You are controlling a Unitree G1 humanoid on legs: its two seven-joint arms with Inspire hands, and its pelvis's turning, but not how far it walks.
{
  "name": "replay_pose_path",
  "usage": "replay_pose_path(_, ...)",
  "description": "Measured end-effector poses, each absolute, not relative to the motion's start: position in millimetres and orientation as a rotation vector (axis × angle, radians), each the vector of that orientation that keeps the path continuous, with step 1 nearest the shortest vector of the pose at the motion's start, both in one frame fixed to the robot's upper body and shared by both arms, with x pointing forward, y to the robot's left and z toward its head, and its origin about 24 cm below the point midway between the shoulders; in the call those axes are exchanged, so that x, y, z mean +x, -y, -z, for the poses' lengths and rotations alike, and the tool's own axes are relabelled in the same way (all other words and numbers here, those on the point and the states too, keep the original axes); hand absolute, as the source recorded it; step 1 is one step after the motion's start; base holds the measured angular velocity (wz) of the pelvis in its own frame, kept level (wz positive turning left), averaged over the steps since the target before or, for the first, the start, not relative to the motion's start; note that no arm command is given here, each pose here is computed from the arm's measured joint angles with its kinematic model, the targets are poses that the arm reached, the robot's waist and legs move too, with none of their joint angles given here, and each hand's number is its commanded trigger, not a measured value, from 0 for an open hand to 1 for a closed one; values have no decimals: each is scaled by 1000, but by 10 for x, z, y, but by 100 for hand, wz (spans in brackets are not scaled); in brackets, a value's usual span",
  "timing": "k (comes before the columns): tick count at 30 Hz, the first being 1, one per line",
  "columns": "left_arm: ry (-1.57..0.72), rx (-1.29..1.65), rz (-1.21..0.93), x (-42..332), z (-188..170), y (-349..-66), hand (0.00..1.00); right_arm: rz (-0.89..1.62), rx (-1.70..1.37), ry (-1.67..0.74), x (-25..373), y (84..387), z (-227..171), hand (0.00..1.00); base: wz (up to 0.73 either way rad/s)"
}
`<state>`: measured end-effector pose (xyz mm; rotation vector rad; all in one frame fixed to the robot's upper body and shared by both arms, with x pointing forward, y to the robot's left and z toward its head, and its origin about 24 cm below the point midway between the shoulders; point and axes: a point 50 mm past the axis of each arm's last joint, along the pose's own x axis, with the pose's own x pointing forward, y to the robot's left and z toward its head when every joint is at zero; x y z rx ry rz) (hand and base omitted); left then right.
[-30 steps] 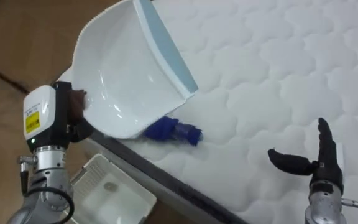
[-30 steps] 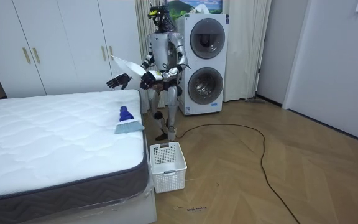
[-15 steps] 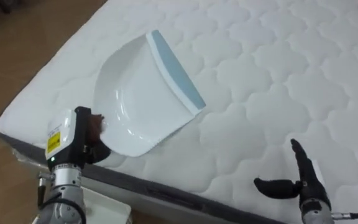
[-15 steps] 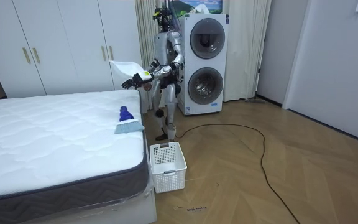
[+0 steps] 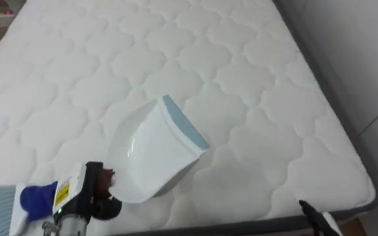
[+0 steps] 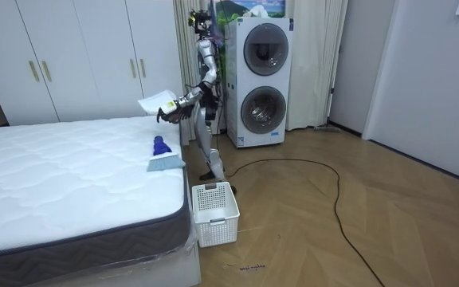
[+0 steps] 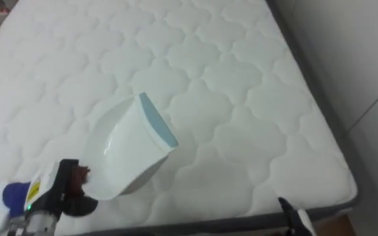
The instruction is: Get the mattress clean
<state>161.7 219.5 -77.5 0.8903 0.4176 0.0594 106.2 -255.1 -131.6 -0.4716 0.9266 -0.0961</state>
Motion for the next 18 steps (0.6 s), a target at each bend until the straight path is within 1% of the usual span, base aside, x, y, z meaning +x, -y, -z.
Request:
replay_pose_path(5, -559, 903, -64, 1433, 968, -2326, 0, 80, -463, -1013, 874, 2550, 1409, 0, -5)
replay_pose_path(12, -678, 845, -95, 1258, 1099, -2393, 0, 85, -449, -1084, 674, 2569, 1464, 0, 9)
replay_pose_path(14, -753, 818, -96, 1127, 1191, -2420, 0, 125, -427, -1122, 588, 2584, 1489, 0, 4)
replay_pose_path(18, -902, 743, -125, 876, 1335, -2491, 0, 124, -437, -1178, 479, 2592, 1528, 0, 3)
